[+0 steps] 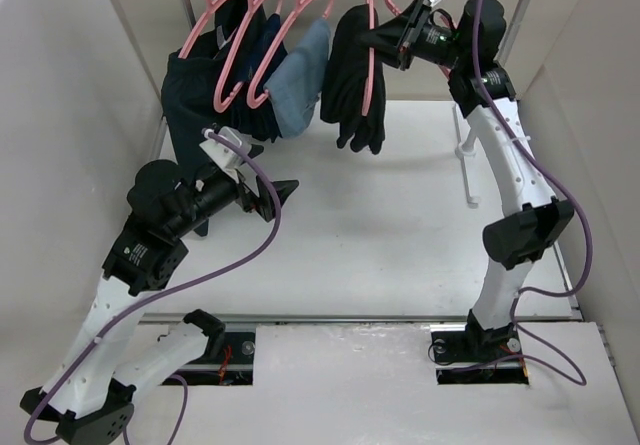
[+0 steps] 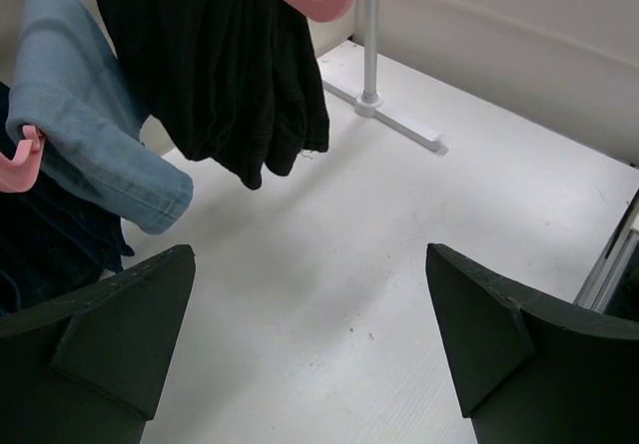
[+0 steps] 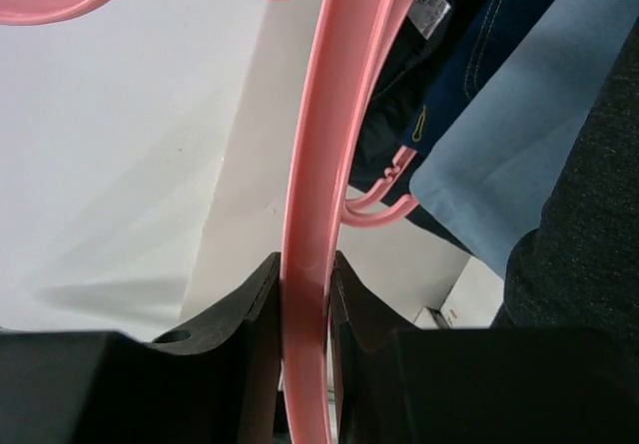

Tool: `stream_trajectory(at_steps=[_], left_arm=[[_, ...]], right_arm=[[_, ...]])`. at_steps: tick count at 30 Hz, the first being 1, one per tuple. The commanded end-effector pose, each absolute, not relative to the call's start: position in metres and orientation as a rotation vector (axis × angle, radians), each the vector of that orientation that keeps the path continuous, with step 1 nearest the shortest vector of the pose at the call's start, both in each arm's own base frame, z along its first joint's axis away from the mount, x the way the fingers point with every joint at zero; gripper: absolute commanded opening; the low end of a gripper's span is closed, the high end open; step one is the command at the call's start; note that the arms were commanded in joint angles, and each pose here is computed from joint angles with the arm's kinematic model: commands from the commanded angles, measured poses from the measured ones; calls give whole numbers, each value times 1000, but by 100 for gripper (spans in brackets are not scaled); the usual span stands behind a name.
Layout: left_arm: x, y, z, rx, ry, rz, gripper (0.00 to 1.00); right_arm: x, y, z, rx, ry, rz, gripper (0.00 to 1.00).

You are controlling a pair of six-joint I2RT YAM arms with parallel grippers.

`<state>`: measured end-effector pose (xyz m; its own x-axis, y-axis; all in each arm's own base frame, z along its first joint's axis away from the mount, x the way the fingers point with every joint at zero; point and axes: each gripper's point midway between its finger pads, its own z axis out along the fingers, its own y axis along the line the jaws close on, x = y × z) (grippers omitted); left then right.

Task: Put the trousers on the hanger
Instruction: Place the hanger at the clothesline, then reset both arms

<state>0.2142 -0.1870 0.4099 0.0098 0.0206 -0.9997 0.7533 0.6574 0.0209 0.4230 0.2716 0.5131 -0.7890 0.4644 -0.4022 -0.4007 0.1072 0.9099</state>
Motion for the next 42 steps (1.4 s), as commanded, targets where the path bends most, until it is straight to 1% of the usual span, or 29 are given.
stream_trajectory(at_steps=[1, 6, 10, 11, 15, 16, 17, 18, 19, 20, 21, 22, 24, 26, 27, 28, 30, 31, 32, 33, 34, 36, 37, 38, 39, 40, 41, 42], left_arm=[[213, -185, 425, 662, 1401, -645, 100], [213, -185, 419, 658, 1415, -652, 100], [211, -183, 421, 657, 1406, -651, 100], [211, -183, 417, 652, 1419, -659, 100], [210, -182, 414, 647, 1424, -666, 100], [208, -181, 413, 646, 1423, -666, 100], [208, -181, 413, 646, 1423, -666, 100], [209, -182, 409, 648, 1432, -666, 100], [211, -180, 409, 641, 1434, -659, 100], [212, -180, 405, 642, 1444, -659, 100], [210, -179, 407, 641, 1434, -659, 100], [210, -179, 407, 641, 1434, -659, 100], [211, -179, 397, 652, 1449, -650, 100], [212, -172, 384, 627, 1478, -623, 100], [215, -171, 377, 622, 1496, -616, 100], [212, -167, 376, 621, 1485, -600, 100], [215, -163, 354, 607, 1530, -581, 100], [216, -162, 348, 600, 1536, -573, 100], [214, -158, 342, 588, 1539, -560, 100], [220, -154, 325, 546, 1582, -539, 100], [223, -151, 319, 517, 1593, -529, 100], [227, -142, 306, 423, 1630, -520, 100], [236, -134, 287, 365, 1677, -483, 100], [235, -132, 280, 345, 1691, -482, 100], [237, -127, 274, 297, 1704, -481, 100], [242, -122, 254, 250, 1750, -453, 100], [246, -117, 247, 208, 1759, -437, 100], [248, -110, 250, 156, 1752, -423, 100]], right_arm=[[407, 266, 569, -126, 1496, 1768, 0], [420, 266, 550, -82, 1515, 1795, 0], [422, 267, 535, -80, 1534, 1800, 0], [420, 266, 534, -69, 1541, 1807, 3], [419, 267, 518, -50, 1582, 1816, 29], [415, 266, 520, -67, 1569, 1805, 33], [418, 267, 512, -50, 1589, 1807, 38], [415, 266, 514, -63, 1581, 1798, 53], [408, 265, 519, -82, 1573, 1800, 65], [408, 265, 513, -83, 1582, 1790, 77], [402, 264, 518, -98, 1571, 1781, 86], [394, 267, 517, -132, 1572, 1778, 99], [388, 270, 505, -134, 1597, 1773, 99], [372, 265, 508, -151, 1578, 1744, 99], [369, 269, 490, -130, 1616, 1744, 99], [354, 268, 489, -157, 1619, 1724, 99], [348, 267, 473, -131, 1649, 1681, 99], [345, 270, 444, -100, 1714, 1664, 99], [331, 266, 440, -129, 1713, 1611, 99], [332, 261, 427, -97, 1729, 1558, 99], [325, 266, 396, -86, 1795, 1527, 99], [310, 258, 365, -97, 1865, 1394, 99], [308, 257, 348, -69, 1895, 1344, 99], [302, 252, 310, -37, 1971, 1313, 99], [292, 250, 301, -44, 1978, 1297, 99], [288, 245, 283, -27, 2006, 1270, 99], [282, 238, 245, 25, 2083, 1231, 99], [279, 230, 234, 44, 2091, 1202, 99]])
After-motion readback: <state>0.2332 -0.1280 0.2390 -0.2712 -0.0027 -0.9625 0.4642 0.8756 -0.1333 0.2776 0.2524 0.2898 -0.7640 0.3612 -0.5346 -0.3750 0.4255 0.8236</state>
